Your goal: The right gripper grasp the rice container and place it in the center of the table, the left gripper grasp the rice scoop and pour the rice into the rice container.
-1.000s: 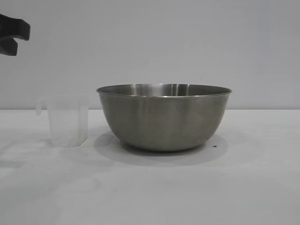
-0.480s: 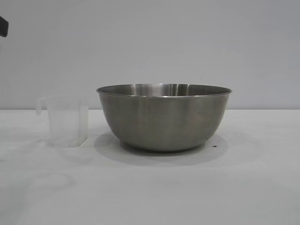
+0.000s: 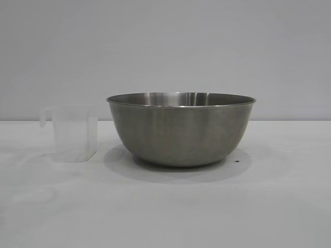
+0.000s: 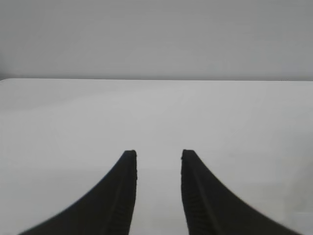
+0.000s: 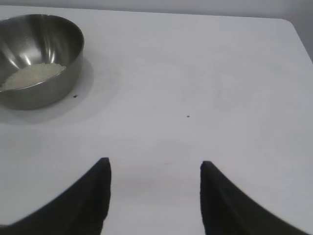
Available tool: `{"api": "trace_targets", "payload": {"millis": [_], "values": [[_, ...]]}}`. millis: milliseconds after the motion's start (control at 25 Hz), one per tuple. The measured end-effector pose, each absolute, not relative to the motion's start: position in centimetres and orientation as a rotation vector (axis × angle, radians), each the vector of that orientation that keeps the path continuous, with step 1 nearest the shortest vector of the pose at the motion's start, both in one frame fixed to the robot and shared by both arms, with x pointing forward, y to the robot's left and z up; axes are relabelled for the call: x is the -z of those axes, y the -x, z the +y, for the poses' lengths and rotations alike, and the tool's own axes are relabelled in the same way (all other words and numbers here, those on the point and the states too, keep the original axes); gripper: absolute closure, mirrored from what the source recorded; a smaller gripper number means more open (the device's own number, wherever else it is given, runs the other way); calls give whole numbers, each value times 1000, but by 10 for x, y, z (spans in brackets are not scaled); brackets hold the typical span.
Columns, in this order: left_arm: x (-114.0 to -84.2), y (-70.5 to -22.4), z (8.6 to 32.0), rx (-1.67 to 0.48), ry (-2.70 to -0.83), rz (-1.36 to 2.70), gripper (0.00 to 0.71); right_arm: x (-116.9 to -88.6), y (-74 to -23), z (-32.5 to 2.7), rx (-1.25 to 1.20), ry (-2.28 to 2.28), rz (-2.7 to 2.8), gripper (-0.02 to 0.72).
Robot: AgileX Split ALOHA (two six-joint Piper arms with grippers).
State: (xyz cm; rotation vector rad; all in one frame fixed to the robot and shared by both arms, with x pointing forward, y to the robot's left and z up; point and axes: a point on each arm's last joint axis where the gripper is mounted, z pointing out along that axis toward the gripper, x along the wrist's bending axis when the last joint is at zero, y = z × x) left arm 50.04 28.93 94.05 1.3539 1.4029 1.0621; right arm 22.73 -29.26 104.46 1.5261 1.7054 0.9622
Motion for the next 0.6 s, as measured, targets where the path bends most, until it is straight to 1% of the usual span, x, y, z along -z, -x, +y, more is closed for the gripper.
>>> {"api": "trace_targets", "payload": {"millis": [280, 400, 600], "values": [[-937, -505, 289, -984, -1416, 1455, 492, -1045, -227, -293, -962, -1526, 1705, 324], [-940, -510, 288, -973, -1413, 1464, 492, -1045, -227, -293, -962, -1526, 1705, 324], [-947, -520, 288, -920, -1472, 1523, 492, -1045, -227, -293, -962, -1526, 1705, 324]]}}
